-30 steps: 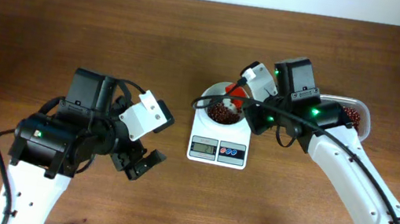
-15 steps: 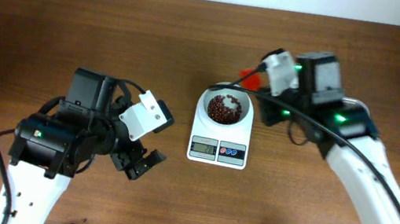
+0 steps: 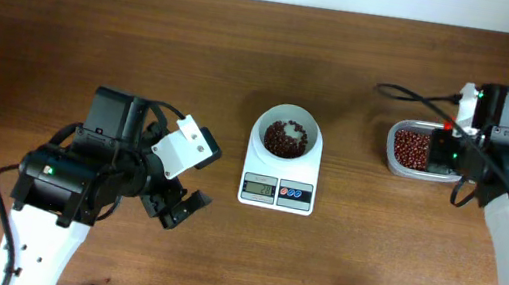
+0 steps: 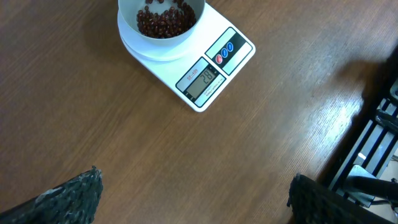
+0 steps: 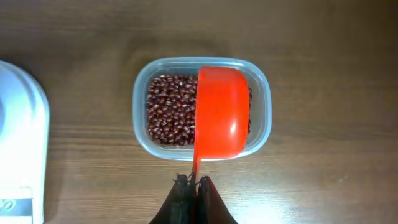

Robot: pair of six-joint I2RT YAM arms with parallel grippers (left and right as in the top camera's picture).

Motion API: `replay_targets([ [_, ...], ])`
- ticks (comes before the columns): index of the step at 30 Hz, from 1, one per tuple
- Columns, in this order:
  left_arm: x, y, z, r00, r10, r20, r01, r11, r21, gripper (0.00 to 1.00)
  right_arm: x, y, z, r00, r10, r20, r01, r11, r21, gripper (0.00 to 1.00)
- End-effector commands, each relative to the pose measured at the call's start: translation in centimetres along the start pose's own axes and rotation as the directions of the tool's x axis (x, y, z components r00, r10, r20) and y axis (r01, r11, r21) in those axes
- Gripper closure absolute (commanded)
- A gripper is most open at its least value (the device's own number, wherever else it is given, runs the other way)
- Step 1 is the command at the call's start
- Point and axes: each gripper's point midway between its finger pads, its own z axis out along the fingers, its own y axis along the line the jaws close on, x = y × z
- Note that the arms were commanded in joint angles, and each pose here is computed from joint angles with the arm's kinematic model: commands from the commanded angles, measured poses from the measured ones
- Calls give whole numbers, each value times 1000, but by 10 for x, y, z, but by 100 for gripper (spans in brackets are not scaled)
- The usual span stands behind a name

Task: Scoop and weigh 50g on scale
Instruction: 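Move the empty scoop with the right gripper back to the bean tub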

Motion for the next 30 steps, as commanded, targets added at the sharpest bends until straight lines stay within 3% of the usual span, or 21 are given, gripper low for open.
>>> replay_targets([
  [1,-4,2,-4,1000,20,13,-20,1000,-12,1,3,-6,13,999,33,-39,-32,999,19,96],
  [7,-4,2,-4,1000,20,13,-20,1000,-13,1,8,-4,30,995,42,-90,-41,999,20,96],
  [17,-4,2,-4,1000,20,13,-20,1000,-12,1,2,-4,34,997,43,-62,-42,999,21,96],
  [30,-4,2,-4,1000,19,13,-19,1000,-13,1,31,1,73,997,-7,-79,9,1000,17,96],
])
